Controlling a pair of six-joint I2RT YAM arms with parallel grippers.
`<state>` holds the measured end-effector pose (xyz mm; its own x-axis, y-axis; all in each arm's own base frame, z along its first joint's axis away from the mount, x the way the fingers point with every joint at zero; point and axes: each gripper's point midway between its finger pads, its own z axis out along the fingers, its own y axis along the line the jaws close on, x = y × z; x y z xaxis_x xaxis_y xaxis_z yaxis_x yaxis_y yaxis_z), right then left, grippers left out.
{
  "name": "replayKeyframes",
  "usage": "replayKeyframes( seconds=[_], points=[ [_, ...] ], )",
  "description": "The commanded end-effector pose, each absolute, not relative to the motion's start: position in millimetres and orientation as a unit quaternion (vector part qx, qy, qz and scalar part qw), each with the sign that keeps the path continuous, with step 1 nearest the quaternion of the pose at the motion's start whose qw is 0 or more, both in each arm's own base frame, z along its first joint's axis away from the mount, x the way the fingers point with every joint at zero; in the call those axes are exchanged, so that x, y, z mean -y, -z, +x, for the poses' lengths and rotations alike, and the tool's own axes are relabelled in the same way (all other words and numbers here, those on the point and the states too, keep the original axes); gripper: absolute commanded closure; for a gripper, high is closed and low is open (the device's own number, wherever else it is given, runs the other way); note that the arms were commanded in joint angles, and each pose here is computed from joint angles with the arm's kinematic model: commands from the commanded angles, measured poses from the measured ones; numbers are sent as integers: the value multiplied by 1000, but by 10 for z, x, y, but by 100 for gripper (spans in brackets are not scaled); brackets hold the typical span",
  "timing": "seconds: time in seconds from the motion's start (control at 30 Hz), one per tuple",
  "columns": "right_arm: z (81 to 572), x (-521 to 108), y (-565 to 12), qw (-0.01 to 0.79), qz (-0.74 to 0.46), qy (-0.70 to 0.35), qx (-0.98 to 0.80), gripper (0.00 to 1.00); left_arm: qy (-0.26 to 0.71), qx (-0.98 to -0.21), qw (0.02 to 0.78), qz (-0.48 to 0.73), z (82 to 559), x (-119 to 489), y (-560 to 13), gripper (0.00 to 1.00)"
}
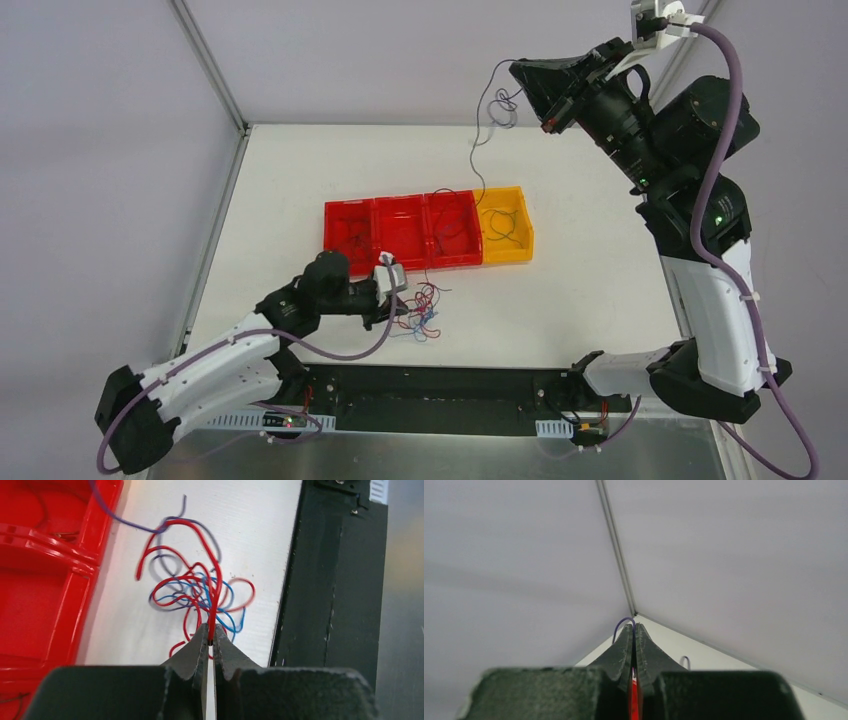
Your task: Untangle the cables
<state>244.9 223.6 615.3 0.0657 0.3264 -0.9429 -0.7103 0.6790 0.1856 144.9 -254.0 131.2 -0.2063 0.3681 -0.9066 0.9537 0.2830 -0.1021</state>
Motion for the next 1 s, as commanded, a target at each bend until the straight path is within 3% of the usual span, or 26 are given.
replayKeyframes(
  seconds=[0.0,0.27,0.43,0.8,0.97],
  points=[
    [2589,-1908,-6209,759,-136,-284,-570,100,319,-659,380,566,1178,2259,-1159,100],
    [2658,-1531,-6724,823,-98,-217,-516,100,267,-652,275,654,891,1831,-613,100],
    [2646,-1464,-6857,837,-96,-200,-500,100,223,-653,251,679,918,1647,-364,100],
    [3009,-1374,-5743,780,-116,-125,-602,100,209,-668,271,660,1051,1694,-518,100],
    [3043,-1338,-5562,764,-105,-138,-622,100,199,-688,274,642,1117,1696,-569,100]
  ],
)
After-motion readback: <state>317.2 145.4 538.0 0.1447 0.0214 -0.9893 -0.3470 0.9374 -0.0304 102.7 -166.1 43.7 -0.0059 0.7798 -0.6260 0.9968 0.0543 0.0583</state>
